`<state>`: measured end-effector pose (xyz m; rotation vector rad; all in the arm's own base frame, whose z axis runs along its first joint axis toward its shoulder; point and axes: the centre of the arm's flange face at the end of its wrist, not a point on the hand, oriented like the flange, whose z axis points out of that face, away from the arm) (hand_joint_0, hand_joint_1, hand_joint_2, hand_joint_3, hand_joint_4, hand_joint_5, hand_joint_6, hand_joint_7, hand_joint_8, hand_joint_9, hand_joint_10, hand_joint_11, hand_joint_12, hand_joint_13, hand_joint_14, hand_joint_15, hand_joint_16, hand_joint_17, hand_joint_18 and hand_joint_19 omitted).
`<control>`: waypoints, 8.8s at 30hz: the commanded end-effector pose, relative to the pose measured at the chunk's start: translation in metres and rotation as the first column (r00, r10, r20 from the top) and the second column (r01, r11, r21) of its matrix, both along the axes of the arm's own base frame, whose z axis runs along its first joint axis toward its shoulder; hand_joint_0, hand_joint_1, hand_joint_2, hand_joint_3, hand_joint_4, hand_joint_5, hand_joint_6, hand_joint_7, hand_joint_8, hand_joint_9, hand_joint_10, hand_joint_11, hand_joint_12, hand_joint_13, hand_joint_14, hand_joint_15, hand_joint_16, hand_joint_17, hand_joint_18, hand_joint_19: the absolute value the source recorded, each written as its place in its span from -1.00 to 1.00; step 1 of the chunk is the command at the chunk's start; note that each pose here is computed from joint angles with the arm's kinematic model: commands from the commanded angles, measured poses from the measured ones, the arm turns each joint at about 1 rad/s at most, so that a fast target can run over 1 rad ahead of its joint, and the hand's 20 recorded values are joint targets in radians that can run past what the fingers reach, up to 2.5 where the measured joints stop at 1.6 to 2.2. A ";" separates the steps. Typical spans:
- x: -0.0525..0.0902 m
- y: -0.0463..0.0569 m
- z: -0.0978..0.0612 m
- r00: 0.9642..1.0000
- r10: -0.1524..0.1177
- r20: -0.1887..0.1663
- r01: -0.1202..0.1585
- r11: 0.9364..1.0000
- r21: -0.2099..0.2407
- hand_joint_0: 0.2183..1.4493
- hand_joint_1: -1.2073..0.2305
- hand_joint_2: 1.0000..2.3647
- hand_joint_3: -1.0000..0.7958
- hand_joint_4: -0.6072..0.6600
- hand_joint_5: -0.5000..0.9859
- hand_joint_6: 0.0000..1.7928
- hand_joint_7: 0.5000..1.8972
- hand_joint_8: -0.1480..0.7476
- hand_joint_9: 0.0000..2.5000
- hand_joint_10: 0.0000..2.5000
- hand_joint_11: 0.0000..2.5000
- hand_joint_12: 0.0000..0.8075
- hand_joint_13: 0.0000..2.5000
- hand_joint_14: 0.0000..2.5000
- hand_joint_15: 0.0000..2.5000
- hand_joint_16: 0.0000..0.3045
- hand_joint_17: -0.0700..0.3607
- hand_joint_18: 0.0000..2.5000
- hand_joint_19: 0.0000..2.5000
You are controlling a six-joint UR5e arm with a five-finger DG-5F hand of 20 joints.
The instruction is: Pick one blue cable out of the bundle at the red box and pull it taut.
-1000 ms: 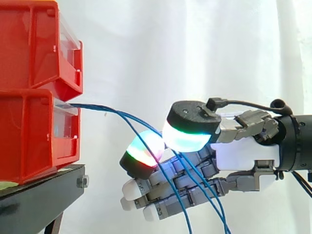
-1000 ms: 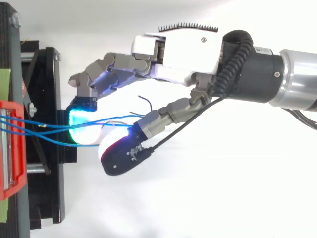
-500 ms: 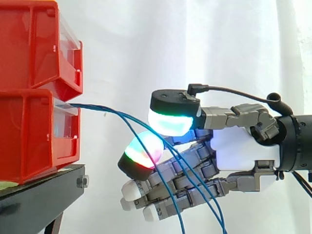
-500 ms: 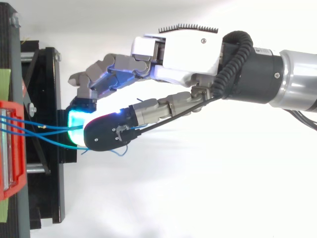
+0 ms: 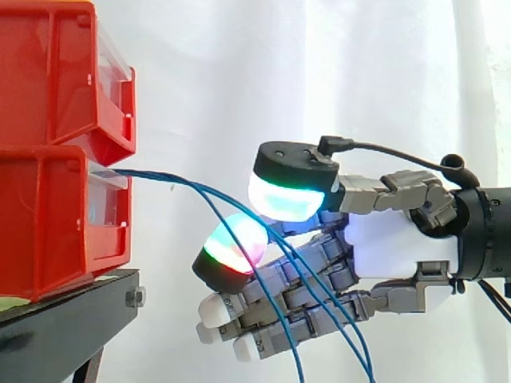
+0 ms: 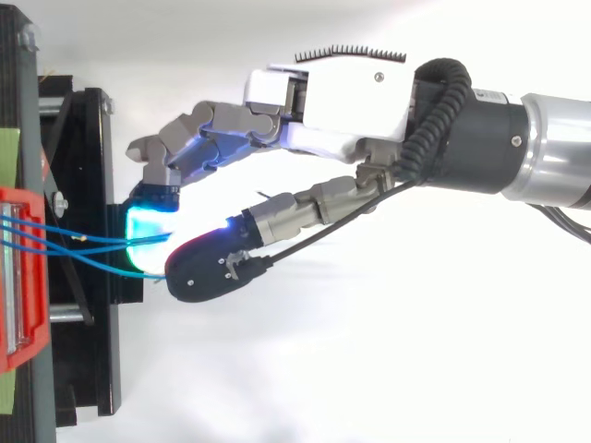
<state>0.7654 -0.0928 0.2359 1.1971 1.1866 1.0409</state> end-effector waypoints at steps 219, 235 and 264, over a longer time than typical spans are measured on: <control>0.004 0.005 0.008 1.000 0.004 0.005 -0.004 1.000 0.000 -0.27 -0.58 -0.98 -0.21 0.11 -0.51 -0.03 -0.32 0.15 -0.31 -0.99 -0.58 -0.11 -0.60 -0.99 -0.86 -0.65 -0.11 -0.58 -0.85; 0.004 0.005 0.008 1.000 0.004 0.005 -0.004 1.000 0.000 -0.46 0.00 -1.00 -0.44 0.25 -0.48 -0.16 -0.33 0.16 -0.31 -0.99 -0.64 -0.09 -0.66 -0.99 -0.87 -0.63 -0.08 -0.67 -0.80; 0.004 0.004 0.008 1.000 0.002 0.005 -0.002 1.000 -0.001 -0.35 -0.62 -0.97 -0.12 0.18 -0.50 -0.11 -0.37 0.10 -0.33 -0.99 -0.62 -0.11 -0.65 -1.00 -0.88 -0.64 -0.10 -0.64 -0.85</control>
